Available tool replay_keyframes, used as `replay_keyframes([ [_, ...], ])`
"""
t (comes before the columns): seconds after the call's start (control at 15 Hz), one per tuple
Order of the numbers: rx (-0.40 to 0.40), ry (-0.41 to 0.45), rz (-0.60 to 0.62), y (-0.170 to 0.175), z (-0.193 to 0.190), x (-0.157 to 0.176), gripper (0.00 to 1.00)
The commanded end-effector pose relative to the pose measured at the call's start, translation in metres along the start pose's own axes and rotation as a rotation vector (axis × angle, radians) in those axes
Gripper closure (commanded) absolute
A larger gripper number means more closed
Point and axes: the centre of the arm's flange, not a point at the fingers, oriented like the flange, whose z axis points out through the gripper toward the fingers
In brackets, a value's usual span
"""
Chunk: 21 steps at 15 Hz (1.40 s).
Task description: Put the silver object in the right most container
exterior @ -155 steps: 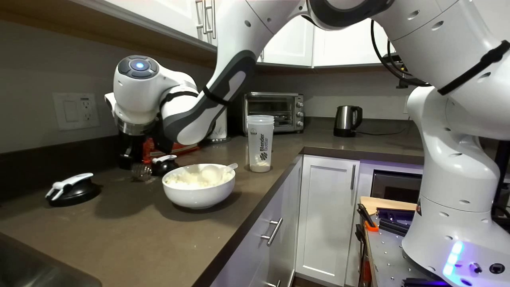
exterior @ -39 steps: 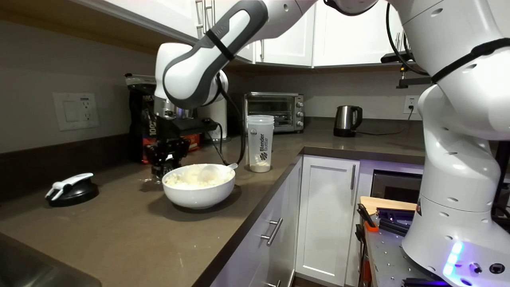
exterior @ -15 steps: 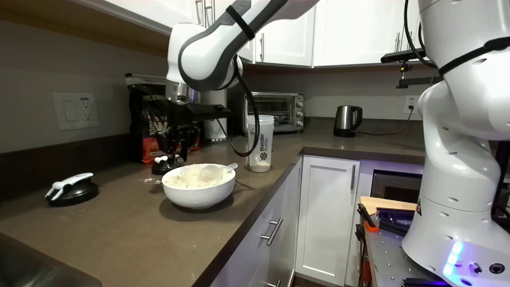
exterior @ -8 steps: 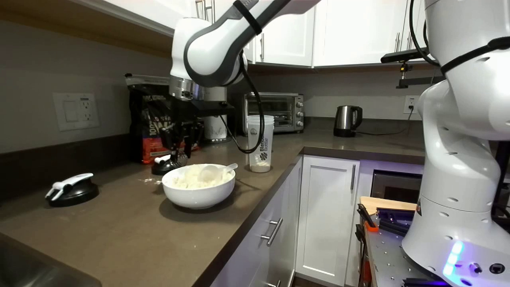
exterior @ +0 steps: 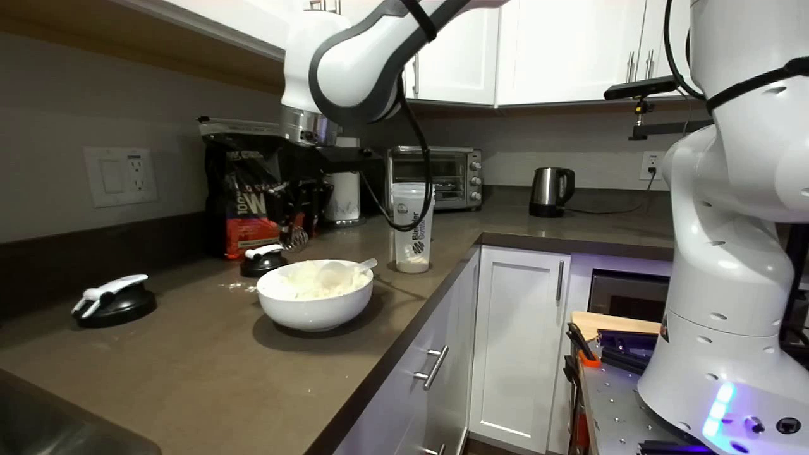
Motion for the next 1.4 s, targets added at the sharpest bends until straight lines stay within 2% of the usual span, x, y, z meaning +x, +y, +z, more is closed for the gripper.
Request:
replay_keyframes([
  [0.0,-0.026,0.037,0.015,0.006,-0.018,-0.015,0.49],
  [0.33,-0.047,0.063,0.02,0.01,-0.033,-0.02,0.53],
  [0.53,-0.06,0.077,0.024,0.012,-0.042,-0.022,0.5],
  [1.33,-0.08,0.135,0.051,0.025,-0.077,-0.017,0.52],
])
